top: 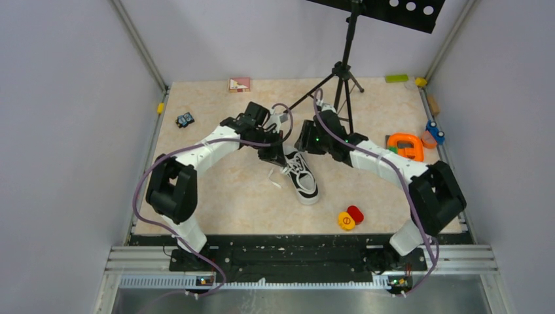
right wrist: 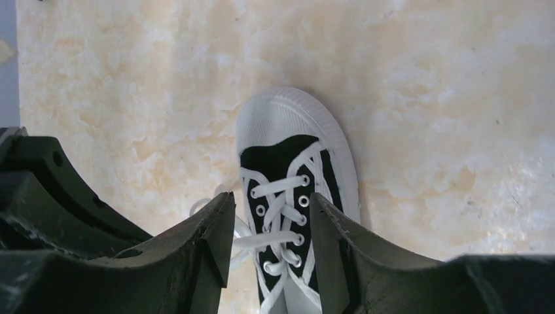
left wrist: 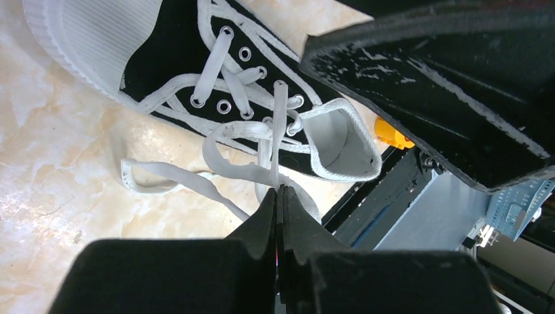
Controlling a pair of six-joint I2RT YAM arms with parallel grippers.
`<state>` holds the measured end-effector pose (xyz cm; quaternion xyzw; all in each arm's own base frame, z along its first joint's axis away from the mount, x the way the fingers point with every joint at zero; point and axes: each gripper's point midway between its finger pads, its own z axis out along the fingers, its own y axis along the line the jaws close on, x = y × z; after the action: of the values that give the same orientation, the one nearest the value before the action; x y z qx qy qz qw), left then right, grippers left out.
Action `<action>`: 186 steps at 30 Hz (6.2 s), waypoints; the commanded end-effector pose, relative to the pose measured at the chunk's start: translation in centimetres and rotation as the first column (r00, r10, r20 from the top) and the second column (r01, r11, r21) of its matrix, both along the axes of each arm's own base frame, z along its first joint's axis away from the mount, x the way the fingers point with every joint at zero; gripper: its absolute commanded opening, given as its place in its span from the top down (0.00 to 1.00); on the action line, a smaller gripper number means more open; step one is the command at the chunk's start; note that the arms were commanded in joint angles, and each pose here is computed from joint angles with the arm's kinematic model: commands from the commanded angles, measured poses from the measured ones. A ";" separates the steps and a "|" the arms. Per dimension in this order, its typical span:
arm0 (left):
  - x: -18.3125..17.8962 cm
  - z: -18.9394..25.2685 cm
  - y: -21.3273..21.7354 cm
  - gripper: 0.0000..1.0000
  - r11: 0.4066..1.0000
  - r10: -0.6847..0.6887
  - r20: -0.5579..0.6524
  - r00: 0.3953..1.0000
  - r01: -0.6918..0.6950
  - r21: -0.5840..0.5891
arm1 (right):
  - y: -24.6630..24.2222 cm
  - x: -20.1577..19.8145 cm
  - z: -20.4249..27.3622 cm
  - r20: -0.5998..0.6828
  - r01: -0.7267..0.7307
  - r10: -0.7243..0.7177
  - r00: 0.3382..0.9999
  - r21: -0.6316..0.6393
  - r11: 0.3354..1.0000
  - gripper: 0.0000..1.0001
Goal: Tie the shoes
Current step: Cross the shoelace with the shoelace.
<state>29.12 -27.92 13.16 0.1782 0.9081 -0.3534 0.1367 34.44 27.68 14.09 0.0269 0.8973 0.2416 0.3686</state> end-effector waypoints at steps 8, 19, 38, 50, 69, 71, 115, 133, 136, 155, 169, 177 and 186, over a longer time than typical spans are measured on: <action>0.3 0.3 0.1 1.00 1.000 -0.019 0.035 0.999 0.019 0.002 | 3.0 0.5 -1.1 -0.078 -0.364 0.367 0.927 0.041 0.930 0.50; 0.9 -0.2 0.1 1.00 1.000 -0.017 0.035 0.999 0.016 0.027 | 4.6 -1.1 -1.6 -0.083 -0.512 0.520 0.850 0.103 0.853 0.51; 1.1 -0.1 -0.1 1.00 1.000 -0.020 0.031 0.999 0.020 0.024 | 5.4 -1.7 -3.0 -0.110 -0.560 0.561 0.820 0.045 0.827 0.58; -0.1 -2.4 1.0 1.00 0.998 -0.007 -0.004 1.000 0.007 0.065 | 5.0 -3.1 -4.6 -0.157 -0.577 0.562 0.812 -0.068 0.814 0.60; -0.2 -2.9 1.0 1.00 0.998 0.025 -0.004 1.000 -0.025 0.058 | 6.9 -3.6 -5.1 -0.145 -0.585 0.566 0.811 -0.173 0.793 0.61; -0.2 -2.9 1.0 1.00 0.998 0.025 -0.005 1.000 -0.025 0.055 | 6.6 -3.2 -5.6 -0.148 -0.564 0.544 0.826 -0.207 0.799 0.62; 0.8 1.7 -0.3 0.39 0.994 0.103 0.039 0.994 -0.102 -0.035 | -4.1 -1.0 2.6 0.206 0.133 -0.106 0.973 -0.119 0.984 1.00; 1.4 -1.9 7.4 0.30 0.892 0.430 0.040 0.902 -0.432 0.135 | -7.1 -1.2 2.7 0.205 0.177 -0.153 0.967 -0.103 0.979 1.00; 0.4 -4.4 7.7 0.24 0.891 0.409 0.042 0.912 -0.408 0.197 | -7.1 -1.3 2.6 0.203 0.172 -0.149 0.968 -0.104 0.980 1.00; 1.3 -11.4 9.2 1.00 0.670 0.538 0.203 0.818 -0.561 0.487 | -8.7 -1.2 3.5 0.217 0.214 -0.188 0.958 -0.105 0.971 1.00; 1.7 2.0 13.8 1.00 0.739 0.608 0.262 0.749 -0.655 0.157 | -11.0 -1.3 3.3 0.213 0.256 -0.226 0.951 -0.125 0.959 1.00; -1.0 2.7 14.1 1.00 0.779 0.562 0.225 0.796 -0.601 0.181 | -12.6 -1.0 1.3 0.177 0.303 -0.273 0.945 -0.166 0.939 1.00; -2.7 1.8 15.5 1.00 0.760 0.572 0.204 0.795 -0.606 0.232 | -13.8 -0.8 -1.6 0.130 0.315 -0.294 0.947 -0.192 0.929 1.00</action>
<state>27.54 -13.22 15.33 -0.0771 0.9453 -0.1520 0.2783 33.10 14.23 13.40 0.1058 0.8834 0.0907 0.4473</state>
